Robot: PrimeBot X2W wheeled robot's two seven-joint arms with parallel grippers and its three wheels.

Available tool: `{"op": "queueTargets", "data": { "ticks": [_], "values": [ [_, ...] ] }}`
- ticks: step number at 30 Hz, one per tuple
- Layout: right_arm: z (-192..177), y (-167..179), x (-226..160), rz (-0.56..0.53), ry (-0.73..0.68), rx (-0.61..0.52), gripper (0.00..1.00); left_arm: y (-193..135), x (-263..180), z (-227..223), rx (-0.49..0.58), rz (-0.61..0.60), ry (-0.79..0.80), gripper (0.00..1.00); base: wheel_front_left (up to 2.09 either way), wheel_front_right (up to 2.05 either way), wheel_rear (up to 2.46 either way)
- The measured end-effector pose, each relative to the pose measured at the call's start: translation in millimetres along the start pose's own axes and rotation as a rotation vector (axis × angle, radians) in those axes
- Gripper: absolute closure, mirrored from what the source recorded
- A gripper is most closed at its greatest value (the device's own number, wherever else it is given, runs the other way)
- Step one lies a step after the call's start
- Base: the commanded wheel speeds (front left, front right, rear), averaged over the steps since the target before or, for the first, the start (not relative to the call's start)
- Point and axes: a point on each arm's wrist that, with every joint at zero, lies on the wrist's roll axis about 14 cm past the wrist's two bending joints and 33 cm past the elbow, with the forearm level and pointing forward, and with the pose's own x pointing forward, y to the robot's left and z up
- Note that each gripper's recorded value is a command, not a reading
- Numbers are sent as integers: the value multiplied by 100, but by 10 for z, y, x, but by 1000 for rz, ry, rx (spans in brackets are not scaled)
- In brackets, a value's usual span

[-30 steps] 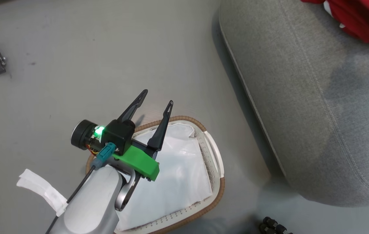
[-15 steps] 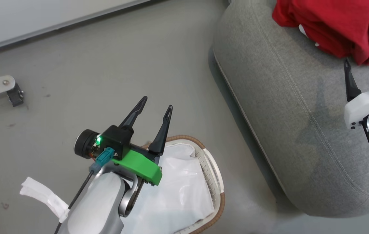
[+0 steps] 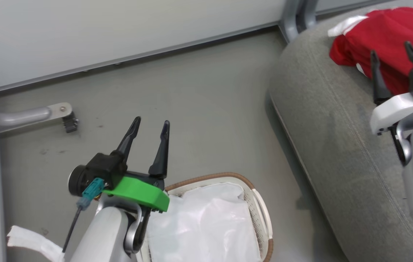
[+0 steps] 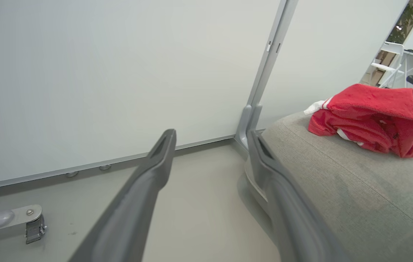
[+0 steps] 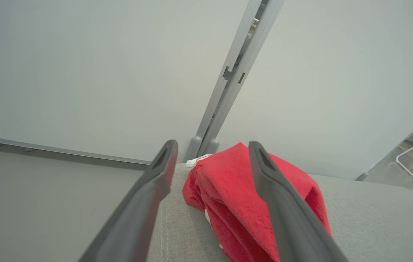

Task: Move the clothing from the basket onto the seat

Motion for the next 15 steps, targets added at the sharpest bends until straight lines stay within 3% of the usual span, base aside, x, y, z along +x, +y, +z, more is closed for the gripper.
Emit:
{"op": "queueTargets", "data": {
  "ticks": [8, 15],
  "values": [
    [379, 795, 12, 130, -89, 156, 0, 557, -518, 264, 2, 241, -67, 0, 0, 0, 0],
    [381, 1295, -338, 211, -71, 290, 0, 888, -1075, 363, 2, 419, -99, 0, 0, 0, 0]
  ]
}}
